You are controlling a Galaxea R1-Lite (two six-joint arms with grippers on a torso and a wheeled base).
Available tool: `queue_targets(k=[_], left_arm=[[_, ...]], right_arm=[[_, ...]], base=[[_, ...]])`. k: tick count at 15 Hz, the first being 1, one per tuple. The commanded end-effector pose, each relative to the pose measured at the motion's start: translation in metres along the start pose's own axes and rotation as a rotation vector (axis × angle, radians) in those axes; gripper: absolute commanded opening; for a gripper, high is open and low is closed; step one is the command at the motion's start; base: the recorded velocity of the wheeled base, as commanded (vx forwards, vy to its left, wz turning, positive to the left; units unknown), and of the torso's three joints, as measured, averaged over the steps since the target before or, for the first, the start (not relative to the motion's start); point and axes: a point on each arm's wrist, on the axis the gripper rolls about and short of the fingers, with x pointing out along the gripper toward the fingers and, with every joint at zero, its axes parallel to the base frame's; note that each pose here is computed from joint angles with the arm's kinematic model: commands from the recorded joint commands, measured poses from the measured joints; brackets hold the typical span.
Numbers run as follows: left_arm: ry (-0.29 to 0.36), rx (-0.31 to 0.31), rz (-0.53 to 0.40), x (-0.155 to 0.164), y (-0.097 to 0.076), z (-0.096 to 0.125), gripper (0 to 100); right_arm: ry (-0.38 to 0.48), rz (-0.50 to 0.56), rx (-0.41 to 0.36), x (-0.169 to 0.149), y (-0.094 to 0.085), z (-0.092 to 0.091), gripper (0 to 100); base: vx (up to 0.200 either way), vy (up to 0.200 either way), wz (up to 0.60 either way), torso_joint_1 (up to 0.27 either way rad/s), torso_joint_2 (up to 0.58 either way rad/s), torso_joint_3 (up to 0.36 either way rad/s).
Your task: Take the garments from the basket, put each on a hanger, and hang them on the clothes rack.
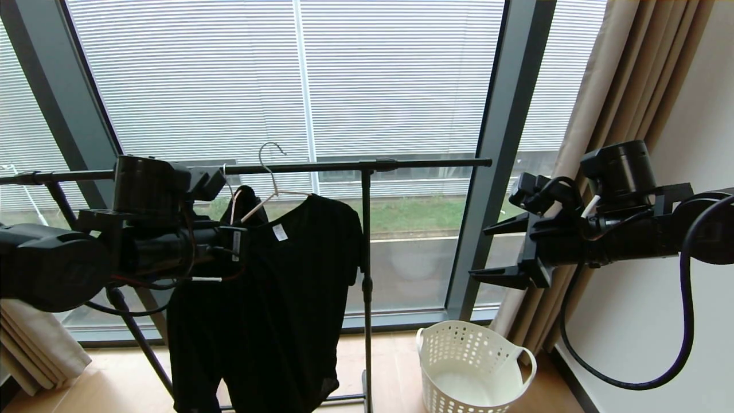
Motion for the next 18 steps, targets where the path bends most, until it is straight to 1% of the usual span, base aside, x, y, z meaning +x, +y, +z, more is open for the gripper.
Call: queue_targets(k=[1,4,5,7,10,11,13,14,16,18], left_arm=[[0.035,0.005,0.025,0.030,-0.007,-0.001,0],[0.028,0.001,0.068,0.049,-0.008,0.005,0],[0.026,-0.007,0.067,0.058,-0.013,0.007,0],[0.018,-0.004,0.084,0.068,-0.017,0.011,0],[0.018,-0.006,0.083,0.080,-0.024,0.011,0],[0.016,-0.025,0.085,0.083,-0.029,0.012,0],[0.012,-0.045,0.096,0.084,-0.037,0.012,0],[0.013,-0.049,0.100,0.084,-0.042,0.011,0],[0.007,-0.049,0.101,0.081,-0.057,0.010,0],[0.003,-0.044,0.096,0.079,-0.065,0.010,0]], right_arm=[[0.001,0.002,0.000,0.001,0.000,0.000,100],[0.003,-0.001,0.000,0.001,-0.001,0.000,100],[-0.005,-0.008,-0.006,0.003,-0.001,-0.001,100],[-0.010,-0.011,-0.009,0.003,-0.002,-0.001,100],[-0.010,-0.011,-0.009,0.003,-0.002,-0.001,100],[-0.010,-0.011,-0.009,0.003,-0.002,-0.001,100],[-0.009,-0.012,-0.009,0.003,-0.002,-0.001,100],[-0.009,-0.012,-0.009,0.003,-0.002,-0.001,100],[-0.010,-0.011,-0.009,0.003,-0.002,-0.001,100],[-0.009,-0.011,-0.010,0.004,-0.001,-0.001,100]], base=[[0.000,0.000,0.00,0.000,0.00,0.000],[0.000,0.000,0.00,0.000,0.00,0.000],[0.000,0.000,0.00,0.000,0.00,0.000],[0.000,0.000,0.00,0.000,0.00,0.000],[0.000,0.000,0.00,0.000,0.00,0.000],[0.000,0.000,0.00,0.000,0.00,0.000],[0.000,0.000,0.00,0.000,0.00,0.000],[0.000,0.000,0.00,0.000,0.00,0.000],[0.000,0.000,0.00,0.000,0.00,0.000],[0.000,0.000,0.00,0.000,0.00,0.000]])
